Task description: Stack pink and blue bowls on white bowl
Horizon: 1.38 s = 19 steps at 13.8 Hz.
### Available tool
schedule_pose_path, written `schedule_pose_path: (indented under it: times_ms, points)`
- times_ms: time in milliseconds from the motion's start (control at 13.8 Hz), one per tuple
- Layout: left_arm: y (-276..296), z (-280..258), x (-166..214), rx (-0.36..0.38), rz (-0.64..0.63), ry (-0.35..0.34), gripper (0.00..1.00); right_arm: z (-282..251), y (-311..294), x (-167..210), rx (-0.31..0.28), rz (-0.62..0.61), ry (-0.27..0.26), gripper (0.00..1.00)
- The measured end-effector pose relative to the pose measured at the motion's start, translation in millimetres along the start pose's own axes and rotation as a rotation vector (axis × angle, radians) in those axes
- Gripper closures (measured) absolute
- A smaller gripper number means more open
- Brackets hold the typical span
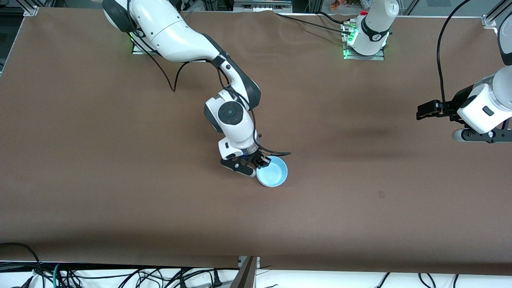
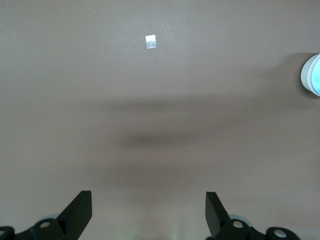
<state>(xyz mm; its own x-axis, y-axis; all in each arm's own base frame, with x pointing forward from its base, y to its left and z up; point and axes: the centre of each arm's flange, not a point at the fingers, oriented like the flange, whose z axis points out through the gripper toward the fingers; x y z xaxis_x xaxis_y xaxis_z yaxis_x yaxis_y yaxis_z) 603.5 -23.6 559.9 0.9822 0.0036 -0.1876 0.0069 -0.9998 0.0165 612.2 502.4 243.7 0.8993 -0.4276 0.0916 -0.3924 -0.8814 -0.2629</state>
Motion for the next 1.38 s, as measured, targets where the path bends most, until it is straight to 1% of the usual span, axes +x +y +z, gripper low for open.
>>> schedule_pose_path:
  times_ms: [73,145,291,364,436,582,655,873,945,1091,1164,1309,1382]
  points:
    - [0,0,0,0.000,0.000,0.000,0.00,0,0,0,0.001,0.000,0.001,0.83]
    - [0,0,0,0.000,0.000,0.000,0.00,-1,-1,1,0.003,0.000,0.002,0.83]
    - [0,0,0,0.000,0.000,0.000,0.00,-4,-2,3,0.008,0.001,0.007,0.72]
    - [0,0,0,0.000,0.000,0.000,0.00,-6,-3,4,0.008,0.002,0.007,0.71]
    - [0,0,0,0.000,0.000,0.000,0.00,-6,-2,5,0.002,0.003,0.005,0.65]
    - [0,-1,0,0.000,0.000,0.002,0.00,-13,-3,10,0.000,0.007,0.008,0.43]
    - [0,-2,0,0.000,0.000,0.007,0.00,-20,-3,16,0.001,0.011,0.010,0.34]
    - [0,-16,0,-0.002,0.001,0.039,0.00,-59,3,52,-0.003,-0.005,0.024,0.03]
    - [1,-21,-1,-0.002,0.002,0.049,0.00,-76,11,70,-0.015,-0.017,0.027,0.00]
    - [2,-24,-1,-0.003,0.004,0.057,0.00,-109,35,107,-0.072,-0.082,0.007,0.00]
    - [4,-25,-1,-0.003,0.007,0.057,0.00,-127,47,124,-0.091,-0.123,-0.001,0.00]
    - [5,-25,0,-0.002,0.009,0.058,0.00,-174,74,153,-0.131,-0.176,-0.016,0.00]
    - [5,-24,1,-0.002,0.009,0.057,0.00,-200,95,166,-0.155,-0.209,-0.033,0.00]
